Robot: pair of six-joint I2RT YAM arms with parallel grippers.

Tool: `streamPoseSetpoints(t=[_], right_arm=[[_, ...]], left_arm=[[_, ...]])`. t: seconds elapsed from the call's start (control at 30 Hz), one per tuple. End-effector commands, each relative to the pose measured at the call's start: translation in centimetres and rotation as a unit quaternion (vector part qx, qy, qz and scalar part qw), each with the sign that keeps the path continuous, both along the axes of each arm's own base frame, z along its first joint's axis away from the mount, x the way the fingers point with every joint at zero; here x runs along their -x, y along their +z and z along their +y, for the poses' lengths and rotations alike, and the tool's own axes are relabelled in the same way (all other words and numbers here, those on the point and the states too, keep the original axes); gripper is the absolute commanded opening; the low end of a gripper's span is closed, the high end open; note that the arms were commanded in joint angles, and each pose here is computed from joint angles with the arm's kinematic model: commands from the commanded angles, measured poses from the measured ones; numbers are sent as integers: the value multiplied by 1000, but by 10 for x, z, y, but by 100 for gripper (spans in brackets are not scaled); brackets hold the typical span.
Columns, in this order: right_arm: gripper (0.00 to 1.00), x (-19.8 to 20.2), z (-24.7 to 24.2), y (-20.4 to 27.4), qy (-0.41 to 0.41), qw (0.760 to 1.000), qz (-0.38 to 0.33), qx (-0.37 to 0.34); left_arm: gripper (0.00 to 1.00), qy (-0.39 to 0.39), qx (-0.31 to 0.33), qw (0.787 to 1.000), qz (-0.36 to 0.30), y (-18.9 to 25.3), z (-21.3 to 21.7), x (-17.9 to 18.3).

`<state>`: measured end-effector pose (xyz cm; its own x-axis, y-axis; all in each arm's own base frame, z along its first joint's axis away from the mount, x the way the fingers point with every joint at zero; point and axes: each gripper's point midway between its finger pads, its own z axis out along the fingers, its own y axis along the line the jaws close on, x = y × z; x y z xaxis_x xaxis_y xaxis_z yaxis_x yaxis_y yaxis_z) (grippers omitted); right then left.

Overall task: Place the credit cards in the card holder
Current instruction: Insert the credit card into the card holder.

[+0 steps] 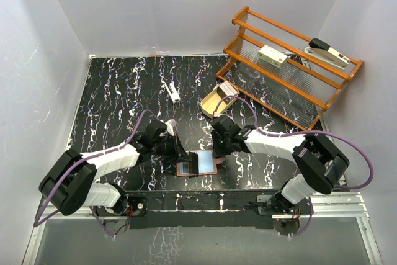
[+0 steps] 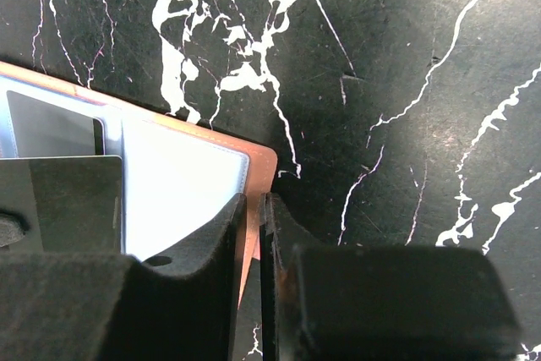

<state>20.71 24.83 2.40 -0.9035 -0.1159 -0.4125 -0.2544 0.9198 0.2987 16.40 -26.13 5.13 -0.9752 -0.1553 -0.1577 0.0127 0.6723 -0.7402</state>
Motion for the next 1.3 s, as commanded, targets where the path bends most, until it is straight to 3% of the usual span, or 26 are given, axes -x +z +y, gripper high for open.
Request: streamPoseSetpoints(t=[0.0,0.8,1.07,1.27], right_arm=[[11,-2,4,3,9,1000,-17,4],[11,-5,-1,16,6,998,-41,42],[16,-12,20,66,6,998,-67,-19],[20,-6,29,64,11,998,-60,-33]], left_arm=[[0,-9,-3,1000,-3,3,-3,-3],[0,-10,-16,1000,-11,-4,-1,-6],[0,-6,-1,1000,-14,2,-4,-7],[0,-7,-1,1000,-13,0,-6,-9]])
